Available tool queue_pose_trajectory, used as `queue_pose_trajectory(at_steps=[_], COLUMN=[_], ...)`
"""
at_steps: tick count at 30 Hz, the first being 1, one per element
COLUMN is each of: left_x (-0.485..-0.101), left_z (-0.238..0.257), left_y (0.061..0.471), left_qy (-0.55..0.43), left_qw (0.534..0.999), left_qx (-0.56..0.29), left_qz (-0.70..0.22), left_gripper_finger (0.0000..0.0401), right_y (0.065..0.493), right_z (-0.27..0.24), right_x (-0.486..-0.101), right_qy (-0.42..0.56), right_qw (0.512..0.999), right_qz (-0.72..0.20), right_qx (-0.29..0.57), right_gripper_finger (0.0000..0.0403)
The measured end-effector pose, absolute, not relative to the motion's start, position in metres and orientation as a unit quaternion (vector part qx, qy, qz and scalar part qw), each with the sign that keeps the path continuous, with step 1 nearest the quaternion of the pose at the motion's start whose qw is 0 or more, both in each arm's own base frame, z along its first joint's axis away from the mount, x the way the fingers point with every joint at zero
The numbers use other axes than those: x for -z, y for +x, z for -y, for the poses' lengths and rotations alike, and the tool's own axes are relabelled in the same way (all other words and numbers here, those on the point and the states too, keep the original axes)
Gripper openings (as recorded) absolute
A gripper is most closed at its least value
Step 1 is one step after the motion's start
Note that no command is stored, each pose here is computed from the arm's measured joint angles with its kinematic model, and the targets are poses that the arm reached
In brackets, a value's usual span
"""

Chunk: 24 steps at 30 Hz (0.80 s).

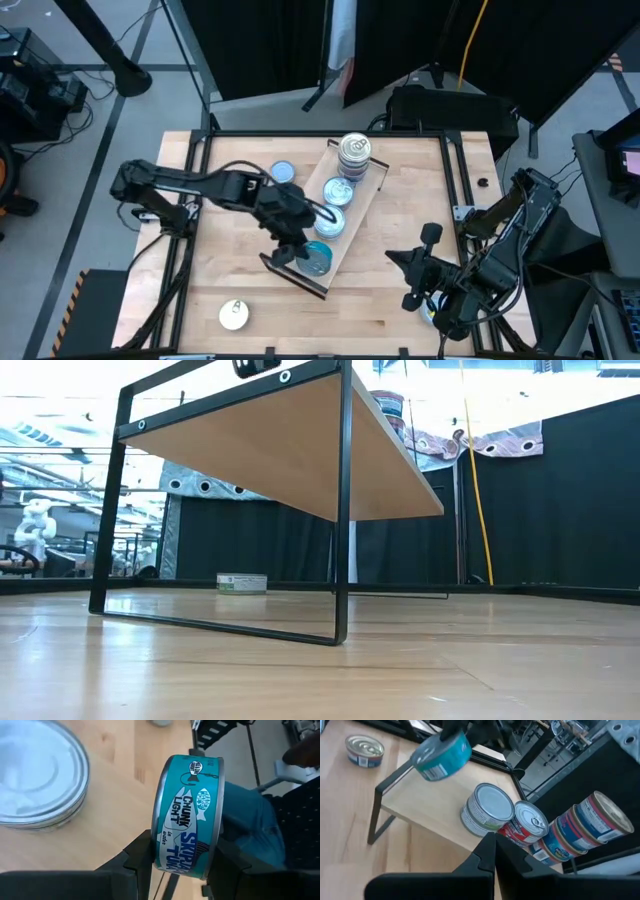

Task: Stack canned seafood by type on shelf
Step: Put the light blue tuna can on the shelf

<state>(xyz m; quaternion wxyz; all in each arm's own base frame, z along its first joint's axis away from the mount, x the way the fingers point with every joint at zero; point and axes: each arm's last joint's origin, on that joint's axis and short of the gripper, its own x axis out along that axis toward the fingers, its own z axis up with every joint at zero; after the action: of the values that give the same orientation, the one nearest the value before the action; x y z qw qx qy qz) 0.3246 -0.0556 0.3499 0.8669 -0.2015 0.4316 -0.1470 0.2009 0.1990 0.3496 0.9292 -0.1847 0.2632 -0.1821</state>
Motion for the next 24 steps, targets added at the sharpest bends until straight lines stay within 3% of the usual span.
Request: queue_pose_trajectory(at_steps=[14, 24], left_x=[-0.328, -0.32], left_z=[0.053, 0.048], left_y=[0.34, 0.338], left_qy=[-0.291, -0.288], left_qw=[0.819, 0.809], left_qx=[0.116, 0.074], left_qz=[-0.481, -0.508], left_gripper_finger=[0.0143, 0.0148], right_y=[0.196, 0.196], right_z=[-0.193, -0.193], right_x=[-0.347, -0.347], right_qy=[-0.232, -0.234], right_qw=[0.911, 0.91], right_qz=[-0.288, -0.289], right_qx=[0.184, 0.184], right_gripper_finger=[0.0, 0.0])
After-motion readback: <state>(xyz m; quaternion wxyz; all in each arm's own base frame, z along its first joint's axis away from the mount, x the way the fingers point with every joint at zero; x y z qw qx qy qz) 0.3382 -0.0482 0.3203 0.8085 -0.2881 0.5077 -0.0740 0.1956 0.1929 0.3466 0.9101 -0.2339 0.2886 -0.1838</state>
